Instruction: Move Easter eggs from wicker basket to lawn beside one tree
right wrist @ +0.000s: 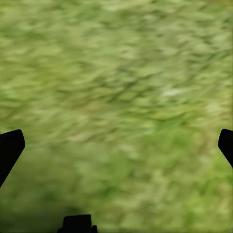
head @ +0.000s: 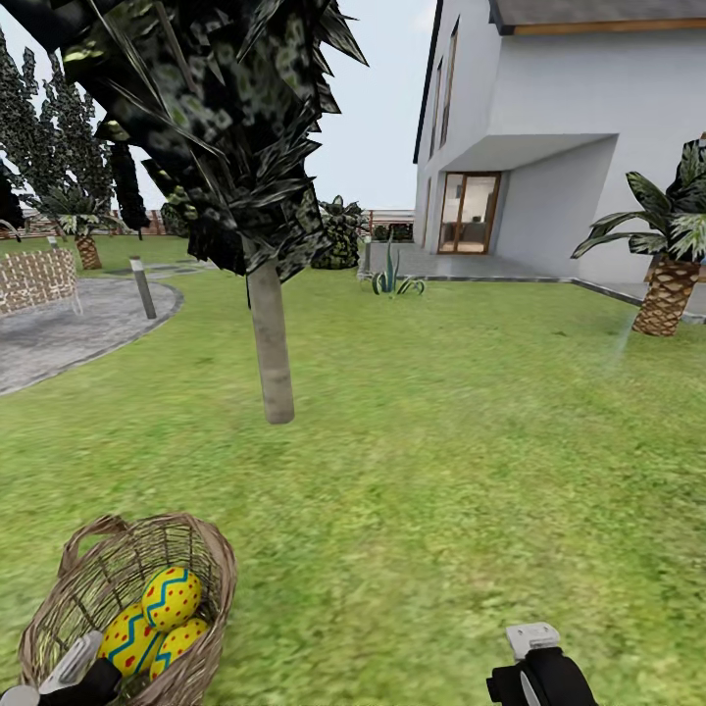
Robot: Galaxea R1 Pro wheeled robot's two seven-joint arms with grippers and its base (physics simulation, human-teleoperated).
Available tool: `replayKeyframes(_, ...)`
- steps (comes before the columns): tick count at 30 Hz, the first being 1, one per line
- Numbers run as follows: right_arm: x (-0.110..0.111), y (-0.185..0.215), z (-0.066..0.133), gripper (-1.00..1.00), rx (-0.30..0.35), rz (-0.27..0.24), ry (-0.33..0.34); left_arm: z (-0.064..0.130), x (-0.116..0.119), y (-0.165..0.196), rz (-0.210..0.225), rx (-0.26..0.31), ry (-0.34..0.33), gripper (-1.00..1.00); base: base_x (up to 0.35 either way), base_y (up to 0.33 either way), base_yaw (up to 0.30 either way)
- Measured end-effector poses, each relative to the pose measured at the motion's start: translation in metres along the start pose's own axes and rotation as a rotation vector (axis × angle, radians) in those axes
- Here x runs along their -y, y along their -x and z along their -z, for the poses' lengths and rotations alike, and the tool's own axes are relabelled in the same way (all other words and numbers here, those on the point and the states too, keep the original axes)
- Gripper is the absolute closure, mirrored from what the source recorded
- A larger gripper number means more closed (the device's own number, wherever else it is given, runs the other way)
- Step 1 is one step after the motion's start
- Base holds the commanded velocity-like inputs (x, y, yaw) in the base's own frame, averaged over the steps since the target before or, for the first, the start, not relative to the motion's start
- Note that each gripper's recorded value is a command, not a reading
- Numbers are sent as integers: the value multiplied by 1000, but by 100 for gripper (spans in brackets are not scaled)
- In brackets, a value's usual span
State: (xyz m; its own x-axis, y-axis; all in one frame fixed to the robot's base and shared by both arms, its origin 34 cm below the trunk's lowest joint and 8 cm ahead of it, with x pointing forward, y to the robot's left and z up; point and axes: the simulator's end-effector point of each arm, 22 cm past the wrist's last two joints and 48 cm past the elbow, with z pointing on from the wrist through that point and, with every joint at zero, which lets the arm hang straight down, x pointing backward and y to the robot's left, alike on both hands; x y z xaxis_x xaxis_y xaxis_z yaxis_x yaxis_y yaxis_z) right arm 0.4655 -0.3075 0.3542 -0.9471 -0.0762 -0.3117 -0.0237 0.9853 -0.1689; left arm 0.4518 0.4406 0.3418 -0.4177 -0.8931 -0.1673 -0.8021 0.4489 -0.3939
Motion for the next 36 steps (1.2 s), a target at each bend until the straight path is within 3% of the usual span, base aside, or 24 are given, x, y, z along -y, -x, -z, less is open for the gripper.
replayKeyframes(1,0,0,0,-100,-1,0,0,-8,-8,-5,52,10,1,-100,0,0,0)
replayKeyframes(13,-2,-1,-1,-100,-3,5,-1,-8,-7,-5,53,11,0,-100,0,0,0)
replayKeyframes(16,-4,-15,-7,-100,-38,8,1,-8,-7,-5,52,10,0,-100,0,0,0)
replayKeyframes(36,2,4,28,-100,-47,10,3,31,18,14,50,18,-4,-100,0,0,0)
